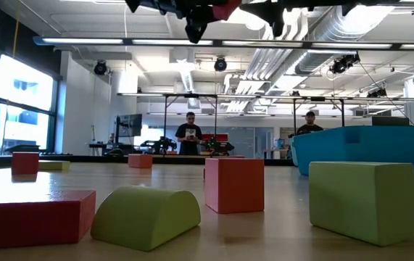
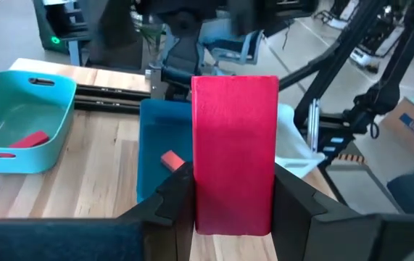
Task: Sort & place blocks by color
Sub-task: Put the red wooden block into the green bin
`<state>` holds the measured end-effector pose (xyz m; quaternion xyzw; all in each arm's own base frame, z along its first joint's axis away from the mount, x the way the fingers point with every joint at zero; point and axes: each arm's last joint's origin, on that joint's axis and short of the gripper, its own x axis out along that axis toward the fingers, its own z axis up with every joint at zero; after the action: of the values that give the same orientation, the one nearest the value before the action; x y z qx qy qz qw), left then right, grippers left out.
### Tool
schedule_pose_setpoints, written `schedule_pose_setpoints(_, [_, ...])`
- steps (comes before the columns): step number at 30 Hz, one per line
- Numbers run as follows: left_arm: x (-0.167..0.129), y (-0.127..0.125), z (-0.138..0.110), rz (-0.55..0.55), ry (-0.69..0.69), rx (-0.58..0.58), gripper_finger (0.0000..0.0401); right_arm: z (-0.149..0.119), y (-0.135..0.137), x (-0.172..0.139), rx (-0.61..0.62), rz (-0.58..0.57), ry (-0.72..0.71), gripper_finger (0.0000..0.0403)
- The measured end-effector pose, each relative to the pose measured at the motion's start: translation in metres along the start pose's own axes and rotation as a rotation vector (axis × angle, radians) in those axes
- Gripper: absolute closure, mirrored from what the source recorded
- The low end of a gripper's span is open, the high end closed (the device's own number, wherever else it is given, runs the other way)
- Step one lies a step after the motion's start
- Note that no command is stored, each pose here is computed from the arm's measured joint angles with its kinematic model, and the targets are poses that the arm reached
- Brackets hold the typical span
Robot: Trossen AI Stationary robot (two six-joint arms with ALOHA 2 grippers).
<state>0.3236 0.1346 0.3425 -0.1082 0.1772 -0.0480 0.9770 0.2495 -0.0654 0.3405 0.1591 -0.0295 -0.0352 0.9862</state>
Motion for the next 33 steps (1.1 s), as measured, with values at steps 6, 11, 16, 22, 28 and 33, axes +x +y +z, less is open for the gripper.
schedule_pose_setpoints(6, [-0.001, 0.001, 0.004, 0.007, -0.041, -0.012, 0.0292, 0.002, 0.002, 0.0, -0.003, 0.043, -0.013, 0.0171])
schedule_pose_setpoints(11, [-0.001, 0.002, 0.01, 0.041, -0.098, -0.019, 0.0292, 0.002, 0.002, 0.0, -0.005, 0.044, -0.014, 0.0171])
schedule_pose_setpoints(16, [-0.001, 0.002, 0.012, 0.053, -0.116, -0.011, 0.0292, 0.003, 0.002, 0.0, -0.006, 0.045, -0.018, 0.0171])
schedule_pose_setpoints(22, [-0.002, 0.002, 0.02, 0.041, -0.198, -0.036, 0.0292, 0.004, 0.002, 0.0, -0.009, 0.029, -0.039, 0.0171])
schedule_pose_setpoints(28, [-0.002, 0.002, 0.021, 0.041, -0.208, -0.042, 0.0292, 0.007, 0.002, 0.0, -0.013, -0.003, -0.081, 0.0171])
schedule_pose_setpoints(33, [-0.002, 0.002, 0.021, 0.039, -0.207, -0.056, 0.0291, 0.005, -0.001, 0.009, 0.01, 0.011, -0.124, 0.0171])
